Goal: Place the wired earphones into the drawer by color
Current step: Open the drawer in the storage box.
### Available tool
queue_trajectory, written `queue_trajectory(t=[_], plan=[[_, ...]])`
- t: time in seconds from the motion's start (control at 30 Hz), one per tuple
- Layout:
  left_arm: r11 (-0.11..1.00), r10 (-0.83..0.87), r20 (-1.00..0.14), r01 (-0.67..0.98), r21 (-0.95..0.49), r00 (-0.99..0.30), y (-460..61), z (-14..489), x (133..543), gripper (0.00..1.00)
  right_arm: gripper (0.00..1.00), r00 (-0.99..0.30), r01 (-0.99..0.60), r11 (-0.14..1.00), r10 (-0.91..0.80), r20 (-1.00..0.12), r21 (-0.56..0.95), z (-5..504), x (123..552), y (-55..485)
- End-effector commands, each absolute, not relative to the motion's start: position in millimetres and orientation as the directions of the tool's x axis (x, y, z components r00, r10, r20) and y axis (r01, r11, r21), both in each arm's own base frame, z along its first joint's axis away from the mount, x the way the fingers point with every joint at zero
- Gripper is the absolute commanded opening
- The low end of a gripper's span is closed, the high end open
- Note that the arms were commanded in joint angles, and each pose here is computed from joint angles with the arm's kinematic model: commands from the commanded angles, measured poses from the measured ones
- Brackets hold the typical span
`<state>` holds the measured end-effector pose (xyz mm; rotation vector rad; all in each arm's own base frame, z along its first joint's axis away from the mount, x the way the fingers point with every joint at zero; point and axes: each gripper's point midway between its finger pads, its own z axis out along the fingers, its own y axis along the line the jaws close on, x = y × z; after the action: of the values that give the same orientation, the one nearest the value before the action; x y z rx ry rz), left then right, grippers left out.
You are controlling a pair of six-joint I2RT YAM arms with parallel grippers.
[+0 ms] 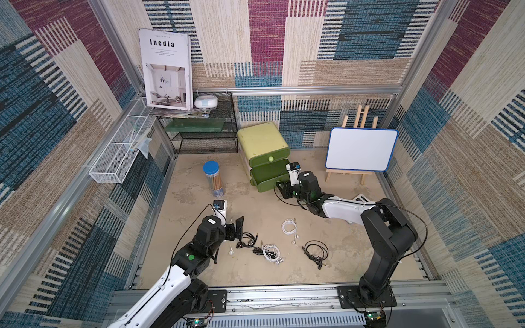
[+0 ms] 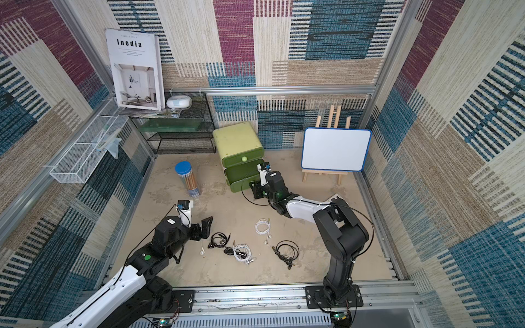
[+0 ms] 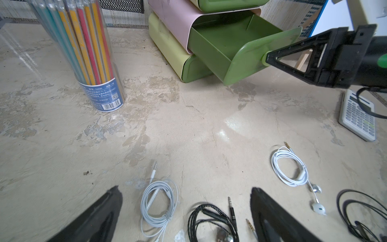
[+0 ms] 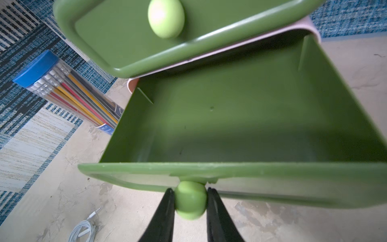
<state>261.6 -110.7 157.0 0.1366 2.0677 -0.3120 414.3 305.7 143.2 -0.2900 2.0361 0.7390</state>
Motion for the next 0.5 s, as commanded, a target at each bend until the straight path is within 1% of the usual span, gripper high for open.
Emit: queue_trajectory(t=[0.0,0.37,0.47], plan=[[0.958,-0.034,-0.876,0.233,-0.165,-0.480,-112,162,263,0.99,0.28,-0.534,-0.469,0.791,0.100,-0.840,0.392,150,413,304],[0.959,-0.033,-0.876,0.231,-0.163,-0.480,-112,161,263,0.99,0.28,-0.542,-0.464,0.800,0.085,-0.836,0.382,144,402,299],[0.959,-0.033,-0.876,0.231,-0.163,-0.481,-111,161,263,0.99,0.31,-0.544,-0.459,0.805,0.081,-0.835,0.377,141,403,298]])
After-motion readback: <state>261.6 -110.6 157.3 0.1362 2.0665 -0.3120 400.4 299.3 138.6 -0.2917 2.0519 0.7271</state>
